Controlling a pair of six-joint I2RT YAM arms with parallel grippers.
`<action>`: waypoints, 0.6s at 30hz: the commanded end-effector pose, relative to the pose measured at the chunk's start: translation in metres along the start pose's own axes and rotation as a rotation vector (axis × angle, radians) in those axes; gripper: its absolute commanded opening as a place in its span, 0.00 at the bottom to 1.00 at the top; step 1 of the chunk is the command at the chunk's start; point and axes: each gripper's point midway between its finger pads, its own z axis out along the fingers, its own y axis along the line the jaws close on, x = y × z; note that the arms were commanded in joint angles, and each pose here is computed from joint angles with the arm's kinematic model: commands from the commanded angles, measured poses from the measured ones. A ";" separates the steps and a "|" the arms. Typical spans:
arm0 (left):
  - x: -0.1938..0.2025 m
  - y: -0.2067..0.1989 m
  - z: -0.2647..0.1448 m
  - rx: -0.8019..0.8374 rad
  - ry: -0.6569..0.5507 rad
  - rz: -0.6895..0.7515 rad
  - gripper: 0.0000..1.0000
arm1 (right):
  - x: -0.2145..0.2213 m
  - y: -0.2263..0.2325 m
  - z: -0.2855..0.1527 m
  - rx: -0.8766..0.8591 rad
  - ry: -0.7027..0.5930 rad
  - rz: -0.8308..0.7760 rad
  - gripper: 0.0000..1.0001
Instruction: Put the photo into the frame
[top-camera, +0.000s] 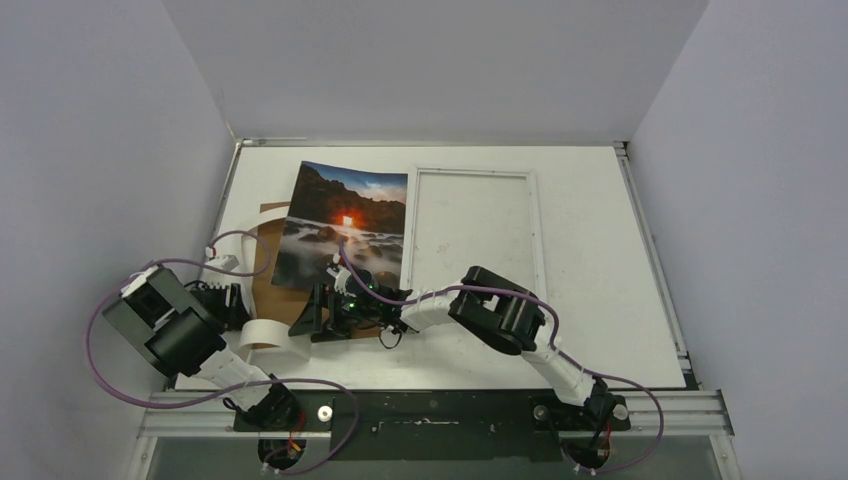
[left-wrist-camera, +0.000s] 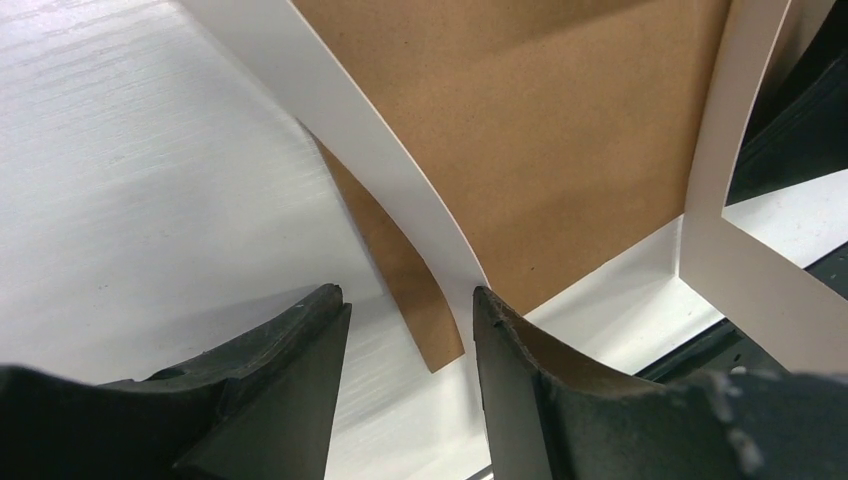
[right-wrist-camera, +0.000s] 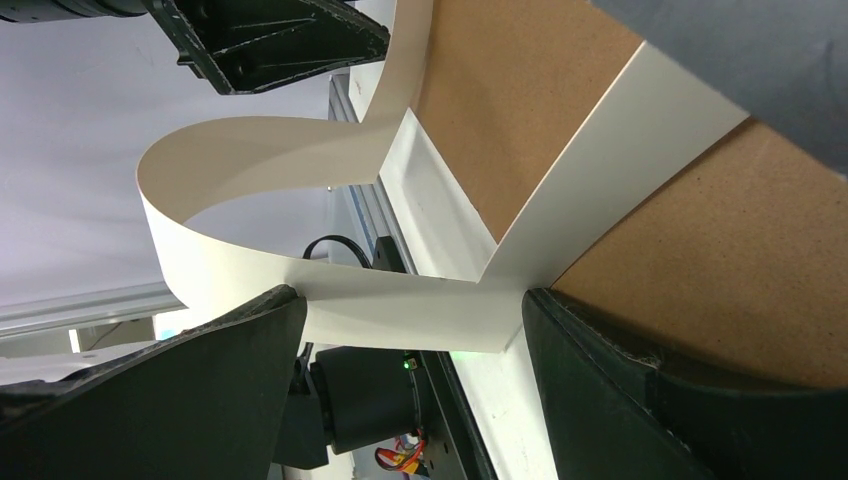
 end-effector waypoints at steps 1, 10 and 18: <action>-0.006 -0.013 -0.002 0.078 -0.047 -0.018 0.47 | -0.008 0.008 -0.001 -0.038 -0.026 -0.024 0.82; -0.011 -0.019 -0.003 0.088 -0.082 -0.022 0.47 | -0.010 0.009 -0.002 -0.038 -0.026 -0.027 0.82; -0.015 -0.024 -0.009 0.125 -0.122 -0.047 0.47 | -0.009 0.008 -0.002 -0.036 -0.025 -0.026 0.82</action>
